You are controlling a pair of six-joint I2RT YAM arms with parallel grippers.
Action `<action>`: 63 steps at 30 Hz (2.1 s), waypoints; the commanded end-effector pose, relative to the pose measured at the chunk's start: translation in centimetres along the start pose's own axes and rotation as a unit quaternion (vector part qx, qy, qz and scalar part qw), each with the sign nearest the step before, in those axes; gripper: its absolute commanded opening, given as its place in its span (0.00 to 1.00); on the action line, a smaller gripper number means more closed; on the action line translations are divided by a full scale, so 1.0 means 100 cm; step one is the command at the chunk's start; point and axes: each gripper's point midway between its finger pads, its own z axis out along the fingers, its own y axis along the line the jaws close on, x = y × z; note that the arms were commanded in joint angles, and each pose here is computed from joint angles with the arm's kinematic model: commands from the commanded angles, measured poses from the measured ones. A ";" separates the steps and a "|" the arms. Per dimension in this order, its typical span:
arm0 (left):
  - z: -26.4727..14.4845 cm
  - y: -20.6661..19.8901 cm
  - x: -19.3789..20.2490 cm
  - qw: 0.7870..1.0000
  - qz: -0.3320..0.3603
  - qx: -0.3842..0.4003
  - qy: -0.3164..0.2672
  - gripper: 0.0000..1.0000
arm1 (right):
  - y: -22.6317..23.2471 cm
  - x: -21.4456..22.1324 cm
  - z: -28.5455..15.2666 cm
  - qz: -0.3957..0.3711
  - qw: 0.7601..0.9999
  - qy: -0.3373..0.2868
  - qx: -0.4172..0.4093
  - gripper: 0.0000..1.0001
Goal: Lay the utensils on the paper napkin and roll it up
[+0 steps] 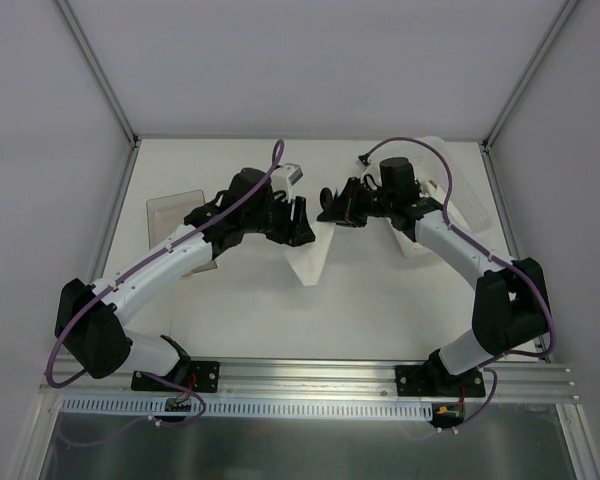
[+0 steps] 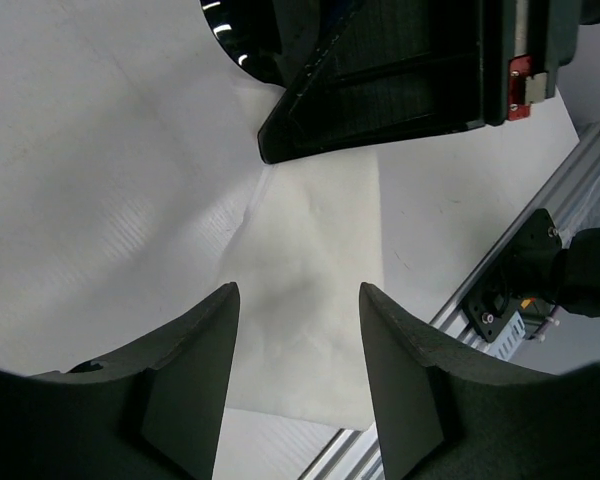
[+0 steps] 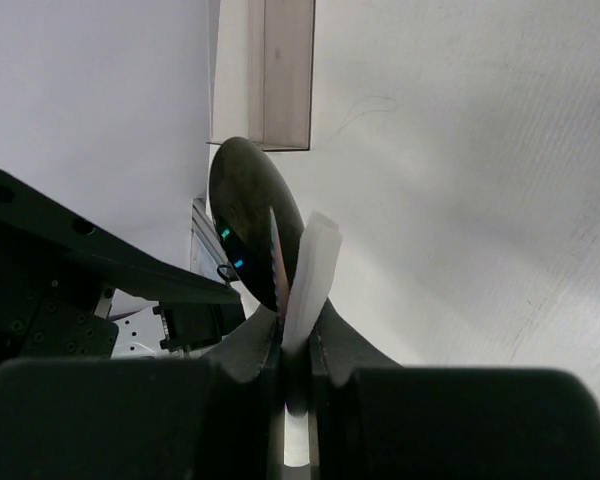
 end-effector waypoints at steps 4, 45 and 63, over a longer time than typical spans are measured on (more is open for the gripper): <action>0.008 0.001 -0.001 1.000 -0.001 -0.017 0.013 0.52 | 0.058 -0.019 -0.019 -0.032 0.996 -0.028 -0.078 0.00; 0.005 -0.019 0.010 0.984 -0.131 0.114 0.031 0.53 | 0.114 -0.049 -0.046 -0.033 0.974 -0.066 -0.215 0.00; -0.013 -0.019 0.019 0.985 -0.126 0.113 0.030 0.57 | 0.099 -0.058 -0.049 -0.049 0.977 -0.079 -0.191 0.00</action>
